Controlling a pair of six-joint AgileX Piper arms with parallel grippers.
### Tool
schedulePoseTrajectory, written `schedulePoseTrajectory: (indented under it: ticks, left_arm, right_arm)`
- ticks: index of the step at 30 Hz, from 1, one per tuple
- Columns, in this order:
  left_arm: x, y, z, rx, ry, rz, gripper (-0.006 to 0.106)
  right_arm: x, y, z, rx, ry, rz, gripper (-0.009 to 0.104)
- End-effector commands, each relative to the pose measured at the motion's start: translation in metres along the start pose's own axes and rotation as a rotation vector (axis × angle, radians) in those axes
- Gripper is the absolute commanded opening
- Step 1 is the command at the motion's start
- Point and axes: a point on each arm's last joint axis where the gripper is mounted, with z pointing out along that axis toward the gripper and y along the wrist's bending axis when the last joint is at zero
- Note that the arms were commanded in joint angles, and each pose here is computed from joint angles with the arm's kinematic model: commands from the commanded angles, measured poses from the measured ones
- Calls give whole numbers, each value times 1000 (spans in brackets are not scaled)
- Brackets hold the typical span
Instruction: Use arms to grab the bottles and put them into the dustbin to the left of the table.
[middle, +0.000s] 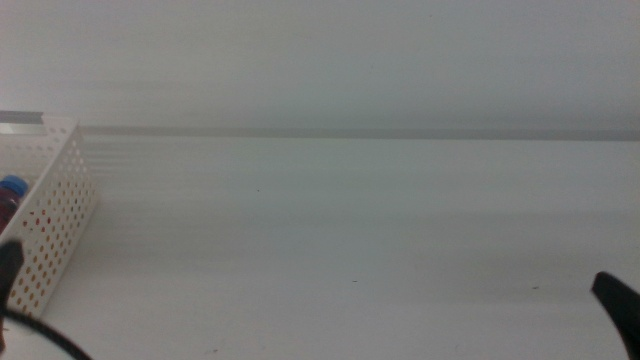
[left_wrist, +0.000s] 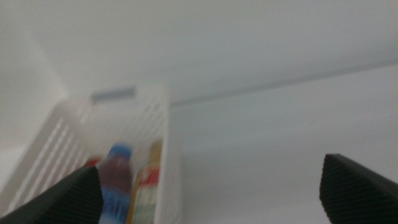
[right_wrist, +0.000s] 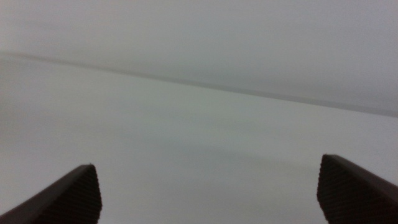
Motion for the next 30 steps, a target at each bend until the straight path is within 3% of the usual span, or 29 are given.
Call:
schedulePoseTrajectory:
  ticks: [1, 6, 20, 30]
  left_arm:
    - [23, -1, -1, -38, -15, -34, 94]
    - [62, -3, -3, -103, -54, -64, 94]
    - [100, -8, 17, -130, -284, -81, 94]
    - [101, -9, 17, -123, -255, -96, 94]
  right_arm:
    - [7, -10, 1, 117, -48, -11, 93]
    - [30, -17, -3, 236, -59, -66, 93]
    - [63, -11, -17, 251, -199, -75, 93]
    - [61, -11, -18, 253, -215, -77, 93]
